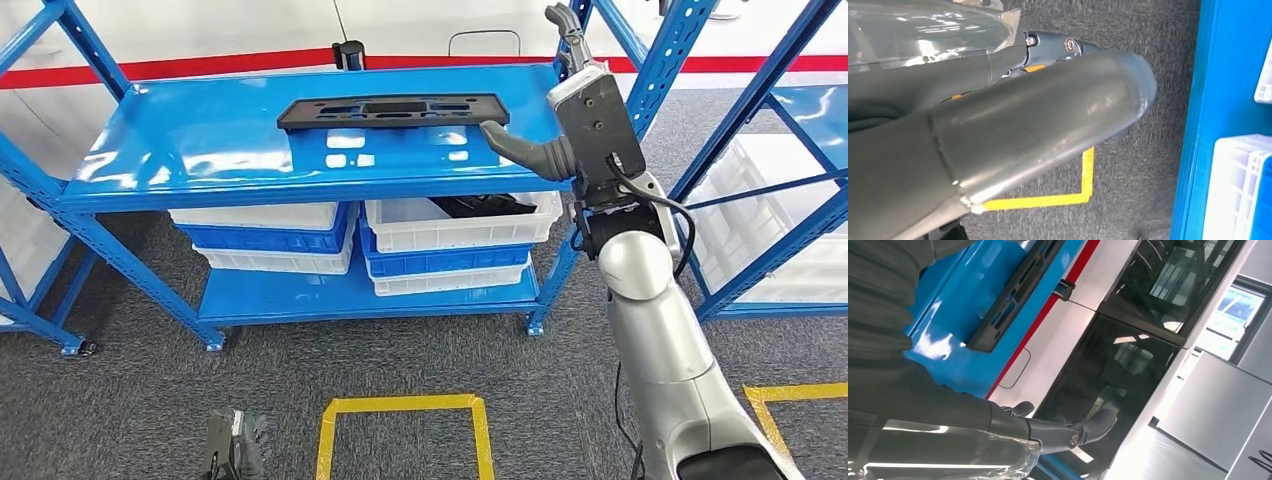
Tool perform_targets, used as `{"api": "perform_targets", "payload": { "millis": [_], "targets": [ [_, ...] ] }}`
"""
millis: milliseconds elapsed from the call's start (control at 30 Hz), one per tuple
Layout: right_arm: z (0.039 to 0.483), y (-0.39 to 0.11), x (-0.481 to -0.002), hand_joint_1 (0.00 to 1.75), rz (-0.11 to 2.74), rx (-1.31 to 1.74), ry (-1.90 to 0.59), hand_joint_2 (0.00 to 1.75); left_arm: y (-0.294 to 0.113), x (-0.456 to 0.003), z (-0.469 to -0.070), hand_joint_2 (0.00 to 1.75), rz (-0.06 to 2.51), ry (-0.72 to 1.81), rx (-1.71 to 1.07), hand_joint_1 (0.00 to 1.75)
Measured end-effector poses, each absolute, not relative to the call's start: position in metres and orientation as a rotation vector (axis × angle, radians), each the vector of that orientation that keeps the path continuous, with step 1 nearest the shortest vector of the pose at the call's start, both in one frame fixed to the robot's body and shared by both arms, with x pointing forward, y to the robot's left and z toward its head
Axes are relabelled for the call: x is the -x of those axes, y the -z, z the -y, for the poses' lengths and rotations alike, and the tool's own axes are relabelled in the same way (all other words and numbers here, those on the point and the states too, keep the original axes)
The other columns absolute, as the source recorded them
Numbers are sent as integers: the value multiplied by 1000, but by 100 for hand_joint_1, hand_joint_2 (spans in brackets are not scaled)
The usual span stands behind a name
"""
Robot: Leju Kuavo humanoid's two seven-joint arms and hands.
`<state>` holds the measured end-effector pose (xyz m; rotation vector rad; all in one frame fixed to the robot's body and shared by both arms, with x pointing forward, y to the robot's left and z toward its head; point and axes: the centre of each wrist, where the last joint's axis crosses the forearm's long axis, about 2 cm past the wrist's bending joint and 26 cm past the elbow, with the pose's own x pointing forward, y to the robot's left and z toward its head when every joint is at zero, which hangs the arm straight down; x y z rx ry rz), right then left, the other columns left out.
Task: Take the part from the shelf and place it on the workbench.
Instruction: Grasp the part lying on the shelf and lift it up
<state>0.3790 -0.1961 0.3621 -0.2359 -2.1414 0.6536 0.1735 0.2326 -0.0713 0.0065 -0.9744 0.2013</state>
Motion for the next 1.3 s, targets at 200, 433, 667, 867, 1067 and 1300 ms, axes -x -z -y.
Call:
{"api": "perform_targets", "payload": {
  "millis": [200, 433, 667, 867, 1067, 1300],
  "targets": [
    [197, -362, -378, 0, 2145, 238, -653, 175, 71, -174, -234, 0, 982, -184, -3, 0],
    [201, -361, -376, 0, 2145, 250, -648, 175, 70, -176, -233, 0, 988, -171, 1, 0],
    [203, -354, -375, 0, 2126, 253, -654, 175, 71, -175, -232, 0, 981, -171, 4, 0],
    [200, -359, -375, 0, 2141, 243, -655, 175, 70, -176, -233, 0, 991, -176, -3, 0],
    [195, -359, -374, 0, 2143, 230, -657, 175, 72, -173, -235, 0, 984, -180, -8, 0],
    [193, -361, -374, 0, 2148, 225, -658, 175, 73, -172, -237, 0, 982, -179, -12, 0]
  ]
}}
